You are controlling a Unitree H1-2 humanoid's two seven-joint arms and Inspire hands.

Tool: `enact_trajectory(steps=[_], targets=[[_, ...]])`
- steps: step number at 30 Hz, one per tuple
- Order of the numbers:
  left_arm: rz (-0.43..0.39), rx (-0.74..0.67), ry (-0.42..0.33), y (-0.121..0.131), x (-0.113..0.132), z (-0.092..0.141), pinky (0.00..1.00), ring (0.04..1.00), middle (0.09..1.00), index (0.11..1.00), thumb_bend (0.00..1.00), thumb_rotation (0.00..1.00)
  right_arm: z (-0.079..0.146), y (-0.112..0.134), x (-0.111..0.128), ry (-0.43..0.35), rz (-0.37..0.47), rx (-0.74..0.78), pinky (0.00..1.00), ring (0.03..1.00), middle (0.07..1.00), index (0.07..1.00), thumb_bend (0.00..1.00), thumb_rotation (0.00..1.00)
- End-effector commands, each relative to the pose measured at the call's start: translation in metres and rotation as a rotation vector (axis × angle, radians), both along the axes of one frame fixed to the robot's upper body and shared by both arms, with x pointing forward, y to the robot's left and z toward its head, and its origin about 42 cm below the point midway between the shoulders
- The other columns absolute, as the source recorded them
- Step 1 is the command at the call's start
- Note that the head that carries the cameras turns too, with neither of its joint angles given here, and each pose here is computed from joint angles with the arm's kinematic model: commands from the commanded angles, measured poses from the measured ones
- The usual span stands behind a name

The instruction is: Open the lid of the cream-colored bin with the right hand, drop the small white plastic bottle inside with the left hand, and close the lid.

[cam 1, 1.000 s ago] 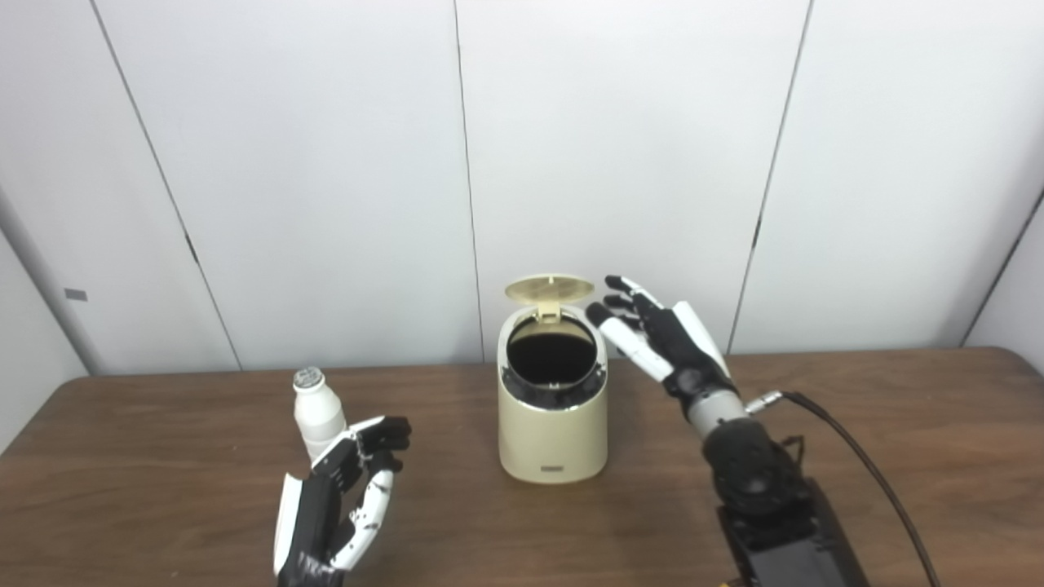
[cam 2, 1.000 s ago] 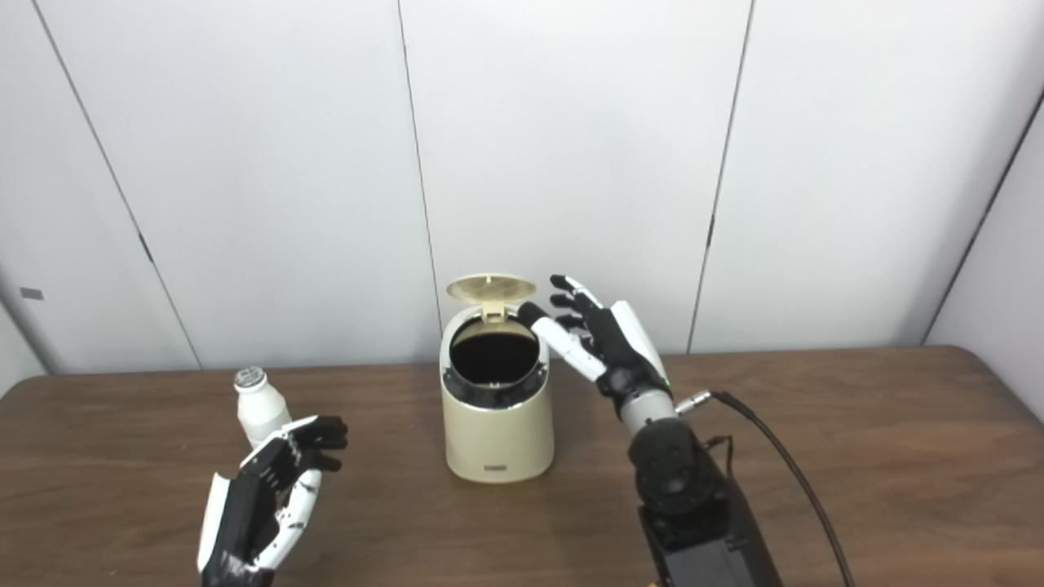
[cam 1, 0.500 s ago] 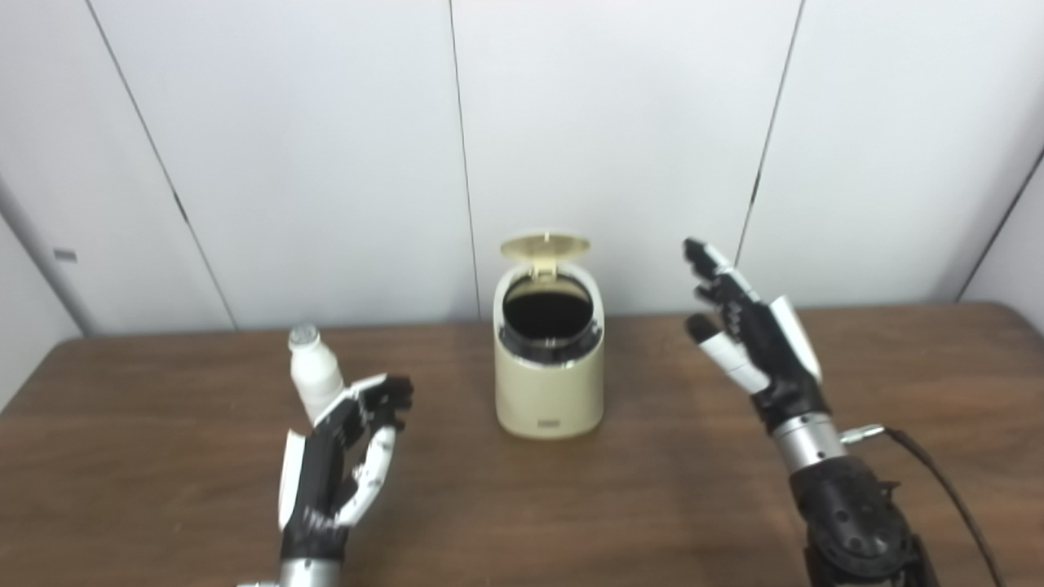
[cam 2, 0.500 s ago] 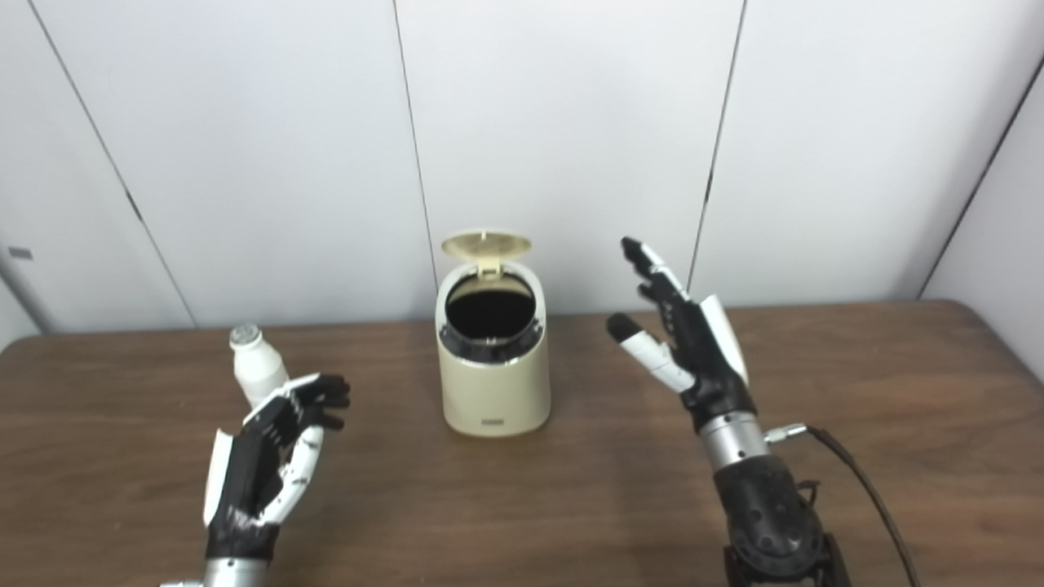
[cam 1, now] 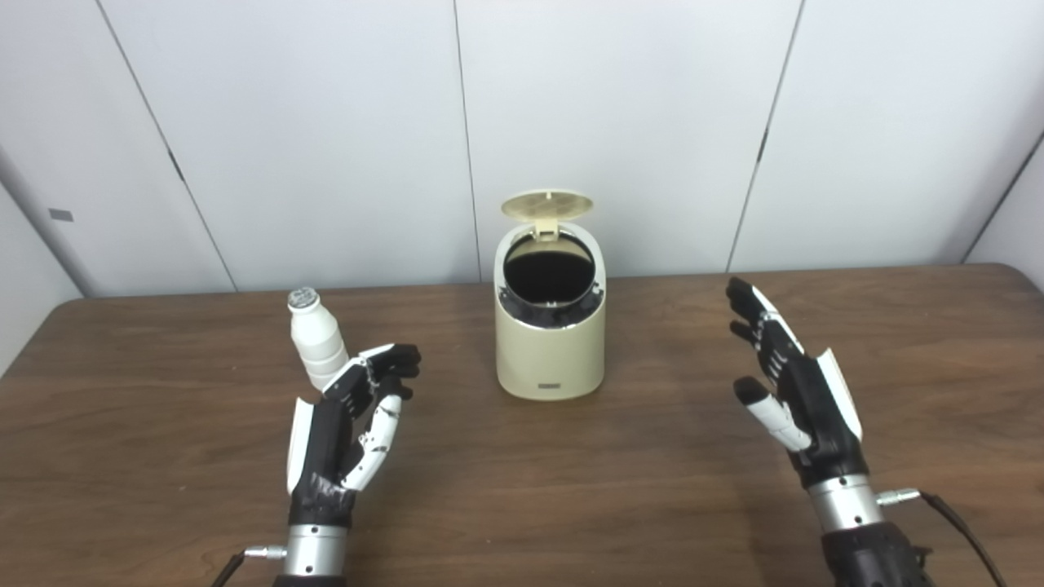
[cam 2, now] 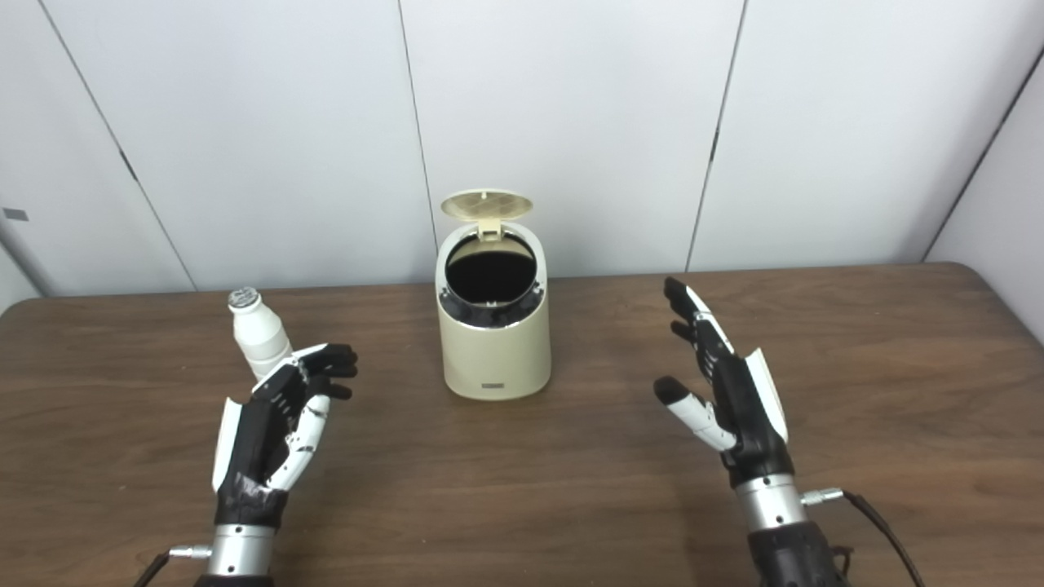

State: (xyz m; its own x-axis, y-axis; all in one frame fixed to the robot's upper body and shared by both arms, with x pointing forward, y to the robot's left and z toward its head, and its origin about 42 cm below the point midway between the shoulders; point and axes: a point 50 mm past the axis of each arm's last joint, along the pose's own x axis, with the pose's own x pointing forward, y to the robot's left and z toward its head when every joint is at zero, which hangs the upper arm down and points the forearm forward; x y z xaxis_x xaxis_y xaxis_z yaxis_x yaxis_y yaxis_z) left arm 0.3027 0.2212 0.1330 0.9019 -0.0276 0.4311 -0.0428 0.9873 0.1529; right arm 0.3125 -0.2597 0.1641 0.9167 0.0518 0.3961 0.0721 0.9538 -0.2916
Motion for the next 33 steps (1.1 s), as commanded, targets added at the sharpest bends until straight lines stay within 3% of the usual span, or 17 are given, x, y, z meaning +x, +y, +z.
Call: enact_trajectory(steps=[1, 2, 5, 7, 11, 14, 16, 19, 27, 33], targets=[[-0.01, 0.032, -0.075, 0.002, 0.0, 0.01, 0.56, 0.659, 0.697, 0.696, 0.45, 0.41, 0.013, 0.002, 0.001, -0.101, 0.008, -0.01, 0.85, 0.917, 0.924, 0.912, 0.91, 0.86], [-0.011, 0.049, -0.082, 0.003, -0.001, 0.011, 0.55, 0.653, 0.692, 0.693, 0.57, 0.42, 0.012, 0.003, 0.0, -0.103, 0.006, -0.011, 0.84, 0.912, 0.921, 0.91, 0.92, 0.86], [-0.018, 0.063, -0.107, 0.003, -0.002, 0.017, 0.56, 0.674, 0.702, 0.708, 0.79, 0.41, 0.01, 0.005, -0.004, -0.104, 0.01, -0.006, 0.83, 0.9, 0.915, 0.9, 0.92, 0.84], [-0.012, 0.081, -0.137, 0.003, -0.003, 0.024, 0.57, 0.693, 0.726, 0.739, 0.87, 0.39, 0.007, 0.006, -0.007, -0.091, 0.017, 0.007, 0.84, 0.899, 0.915, 0.905, 0.92, 0.8], [-0.003, 0.106, -0.198, 0.003, -0.008, 0.039, 0.62, 0.729, 0.764, 0.776, 0.93, 0.37, -0.002, 0.004, -0.01, -0.067, 0.019, 0.01, 0.86, 0.909, 0.918, 0.923, 0.94, 0.77], [0.007, 0.117, -0.234, 0.003, -0.011, 0.048, 0.64, 0.74, 0.772, 0.778, 0.95, 0.35, -0.004, 0.005, -0.013, -0.068, 0.006, -0.013, 0.85, 0.907, 0.912, 0.918, 0.93, 0.77], [0.045, 0.148, -0.262, 0.003, -0.013, 0.054, 0.64, 0.729, 0.761, 0.765, 0.84, 0.22, -0.005, 0.005, -0.014, -0.068, -0.012, -0.032, 0.84, 0.902, 0.905, 0.911, 0.93, 0.79], [0.097, 0.184, -0.308, 0.004, -0.015, 0.064, 0.61, 0.702, 0.731, 0.735, 0.78, 0.09, -0.008, 0.005, -0.016, -0.068, -0.033, -0.048, 0.82, 0.891, 0.896, 0.903, 0.93, 0.8], [0.222, 0.292, -0.453, 0.018, -0.02, 0.095, 0.66, 0.741, 0.751, 0.76, 0.87, 0.19, -0.014, 0.003, -0.018, -0.055, -0.057, -0.059, 0.82, 0.886, 0.89, 0.899, 0.92, 0.83], [0.335, 0.279, -0.571, 0.039, -0.028, 0.121, 0.66, 0.755, 0.758, 0.761, 0.89, 0.21, -0.018, 0.0, -0.018, -0.044, -0.059, -0.06, 0.81, 0.876, 0.885, 0.896, 0.91, 0.83]])
